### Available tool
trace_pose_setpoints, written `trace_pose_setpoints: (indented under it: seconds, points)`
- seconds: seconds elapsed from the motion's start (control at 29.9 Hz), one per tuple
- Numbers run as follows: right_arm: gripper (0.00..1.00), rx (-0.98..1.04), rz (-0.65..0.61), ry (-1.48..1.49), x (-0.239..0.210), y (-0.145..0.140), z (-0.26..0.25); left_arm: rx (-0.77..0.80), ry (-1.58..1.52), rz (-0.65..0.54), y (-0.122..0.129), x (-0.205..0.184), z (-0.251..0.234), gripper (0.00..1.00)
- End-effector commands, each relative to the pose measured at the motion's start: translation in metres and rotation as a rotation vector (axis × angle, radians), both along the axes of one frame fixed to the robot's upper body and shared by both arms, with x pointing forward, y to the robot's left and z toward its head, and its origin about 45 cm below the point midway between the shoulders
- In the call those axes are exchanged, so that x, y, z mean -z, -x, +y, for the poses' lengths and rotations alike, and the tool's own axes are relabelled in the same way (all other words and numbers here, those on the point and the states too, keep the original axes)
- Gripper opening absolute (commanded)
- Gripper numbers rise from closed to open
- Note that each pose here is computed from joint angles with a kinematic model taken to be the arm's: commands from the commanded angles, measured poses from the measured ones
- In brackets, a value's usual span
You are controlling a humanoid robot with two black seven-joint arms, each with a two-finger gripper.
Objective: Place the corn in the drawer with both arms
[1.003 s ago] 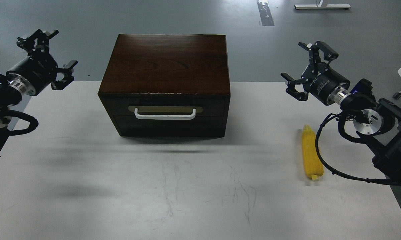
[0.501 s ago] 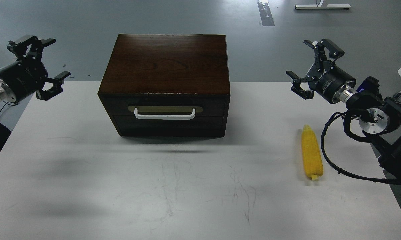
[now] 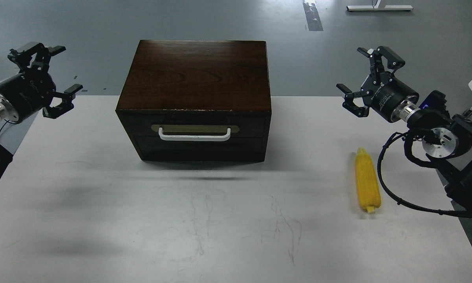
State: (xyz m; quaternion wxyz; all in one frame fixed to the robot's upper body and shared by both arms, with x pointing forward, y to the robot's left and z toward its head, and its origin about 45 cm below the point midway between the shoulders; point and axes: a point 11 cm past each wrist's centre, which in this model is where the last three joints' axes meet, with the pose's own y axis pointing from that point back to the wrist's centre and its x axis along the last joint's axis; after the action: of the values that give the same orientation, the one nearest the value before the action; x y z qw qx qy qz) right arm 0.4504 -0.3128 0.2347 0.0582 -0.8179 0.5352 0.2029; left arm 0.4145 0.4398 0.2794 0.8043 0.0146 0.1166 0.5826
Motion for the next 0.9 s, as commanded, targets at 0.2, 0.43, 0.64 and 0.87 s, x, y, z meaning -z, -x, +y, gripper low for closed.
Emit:
trace_pose_setpoints:
  seconds: [0.2,0.43,0.64,0.87]
  points:
    - [1.0,0.002,0.002,0.002,0.001,0.0,-0.001,0.117,-0.23,-0.316,0.003,-0.032,-0.008,0.98]
    - [1.0,0.001,0.005,0.001,0.002,0.001,-0.001,0.165,-0.482,-0.379,0.005,-0.057,-0.012,0.98]
    - [1.0,0.003,0.006,0.001,0.003,0.001,-0.001,0.283,-0.548,-0.487,0.012,-0.097,-0.045,0.98]
    - [1.0,0.001,0.008,0.005,0.004,0.001,-0.001,0.462,-0.928,-0.703,0.023,-0.105,-0.108,0.98]
